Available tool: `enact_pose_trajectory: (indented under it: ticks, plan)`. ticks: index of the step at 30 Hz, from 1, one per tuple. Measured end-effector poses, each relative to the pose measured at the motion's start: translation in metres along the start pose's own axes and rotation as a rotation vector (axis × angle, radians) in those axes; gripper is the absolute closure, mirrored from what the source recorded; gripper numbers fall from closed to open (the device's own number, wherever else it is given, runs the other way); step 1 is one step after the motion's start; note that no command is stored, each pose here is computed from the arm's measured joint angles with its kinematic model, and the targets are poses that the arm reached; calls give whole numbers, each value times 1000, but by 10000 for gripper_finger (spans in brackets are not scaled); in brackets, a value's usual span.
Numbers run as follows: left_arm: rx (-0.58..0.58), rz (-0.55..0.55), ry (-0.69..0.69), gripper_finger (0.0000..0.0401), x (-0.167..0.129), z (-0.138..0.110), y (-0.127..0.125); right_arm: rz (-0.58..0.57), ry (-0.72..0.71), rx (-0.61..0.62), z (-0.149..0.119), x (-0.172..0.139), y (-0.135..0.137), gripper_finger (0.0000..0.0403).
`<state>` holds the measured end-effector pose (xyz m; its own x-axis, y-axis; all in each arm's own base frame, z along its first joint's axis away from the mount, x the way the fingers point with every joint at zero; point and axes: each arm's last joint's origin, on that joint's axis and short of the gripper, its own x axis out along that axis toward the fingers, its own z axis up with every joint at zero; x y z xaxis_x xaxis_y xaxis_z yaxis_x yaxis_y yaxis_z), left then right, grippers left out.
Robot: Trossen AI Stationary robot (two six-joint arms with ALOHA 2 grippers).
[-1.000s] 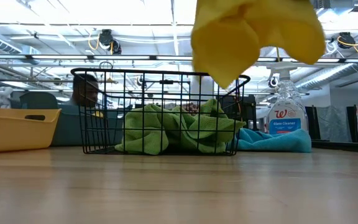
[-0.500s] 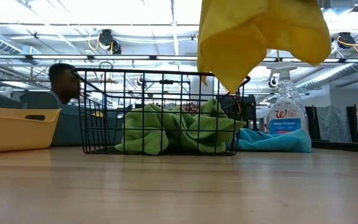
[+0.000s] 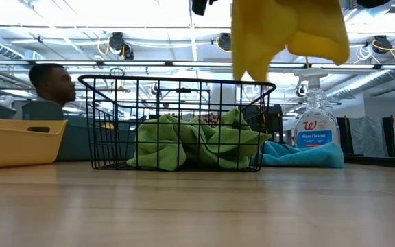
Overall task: Sort microfiber towel by color & place in baskets
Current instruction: Put the yellow microfiber towel into the blue bin
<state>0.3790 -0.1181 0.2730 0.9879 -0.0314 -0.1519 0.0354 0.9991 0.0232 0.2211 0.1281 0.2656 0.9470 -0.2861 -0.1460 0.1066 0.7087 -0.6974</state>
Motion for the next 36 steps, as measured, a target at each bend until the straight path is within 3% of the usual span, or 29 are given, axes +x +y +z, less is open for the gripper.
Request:
enact_pose_trajectory:
  ticks: [7,18,26,30,36]
  plan:
    - [-22,54,-6,153,7,-4,8,-3,-6,-7,1,-1,0,399]
    - [90,142,-54,111,15,-9,10,-8,-57,40,7,-4,-1,399]
    - [197,142,-13,113,23,-21,11,145,-231,113,16,-5,0,399]
    - [250,123,-26,164,21,-18,8,144,-230,190,17,-6,0,399]
    - [288,67,-46,360,13,-12,-6,139,-238,265,19,-6,-2,385]
